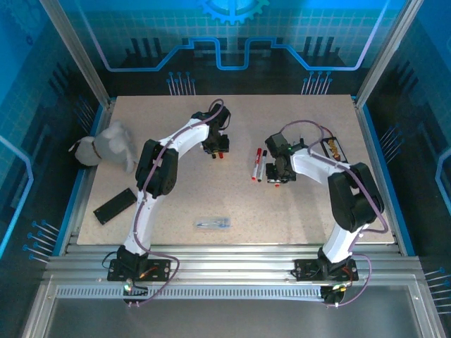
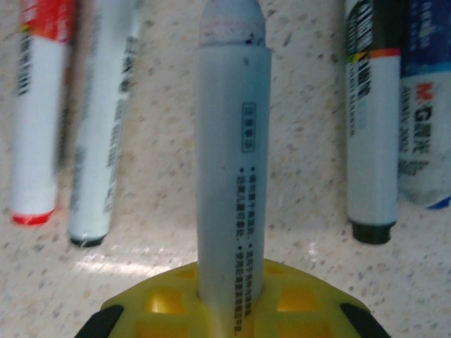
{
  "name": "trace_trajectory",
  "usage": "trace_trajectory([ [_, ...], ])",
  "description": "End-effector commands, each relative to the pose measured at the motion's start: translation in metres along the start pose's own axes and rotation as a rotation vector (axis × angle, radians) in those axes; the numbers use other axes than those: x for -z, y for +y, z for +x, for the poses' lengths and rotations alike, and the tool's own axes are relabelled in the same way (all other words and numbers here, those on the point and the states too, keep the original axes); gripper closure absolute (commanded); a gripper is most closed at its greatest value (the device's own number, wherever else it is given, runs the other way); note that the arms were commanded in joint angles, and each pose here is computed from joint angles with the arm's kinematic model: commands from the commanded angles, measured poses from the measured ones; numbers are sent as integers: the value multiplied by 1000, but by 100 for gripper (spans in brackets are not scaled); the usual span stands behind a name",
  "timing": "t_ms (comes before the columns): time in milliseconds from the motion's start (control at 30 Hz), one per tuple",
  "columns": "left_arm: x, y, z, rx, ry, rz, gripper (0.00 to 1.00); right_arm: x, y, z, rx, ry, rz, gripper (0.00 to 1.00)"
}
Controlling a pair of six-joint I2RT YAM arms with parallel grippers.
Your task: Open the pen caps
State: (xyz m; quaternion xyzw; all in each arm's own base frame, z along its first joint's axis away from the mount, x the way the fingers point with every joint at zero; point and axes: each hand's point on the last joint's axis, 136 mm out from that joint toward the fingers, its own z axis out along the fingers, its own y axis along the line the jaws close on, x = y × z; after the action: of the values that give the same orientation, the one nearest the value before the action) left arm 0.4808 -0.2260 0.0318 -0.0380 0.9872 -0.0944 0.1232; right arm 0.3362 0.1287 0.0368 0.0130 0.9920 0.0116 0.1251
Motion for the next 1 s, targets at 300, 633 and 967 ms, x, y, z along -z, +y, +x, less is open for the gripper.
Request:
trace_trajectory([
  [300,39,-37,10,-53,-46,58,67,-16,-27,-16,44,64,194,83],
  [633,43,-55,15,-75,-44,95,67,-12,-32,-15,51,65,235,64],
  [967,53,-84,19,-103,-62,175,59,46,2,-28,-12,-140,-25,63],
])
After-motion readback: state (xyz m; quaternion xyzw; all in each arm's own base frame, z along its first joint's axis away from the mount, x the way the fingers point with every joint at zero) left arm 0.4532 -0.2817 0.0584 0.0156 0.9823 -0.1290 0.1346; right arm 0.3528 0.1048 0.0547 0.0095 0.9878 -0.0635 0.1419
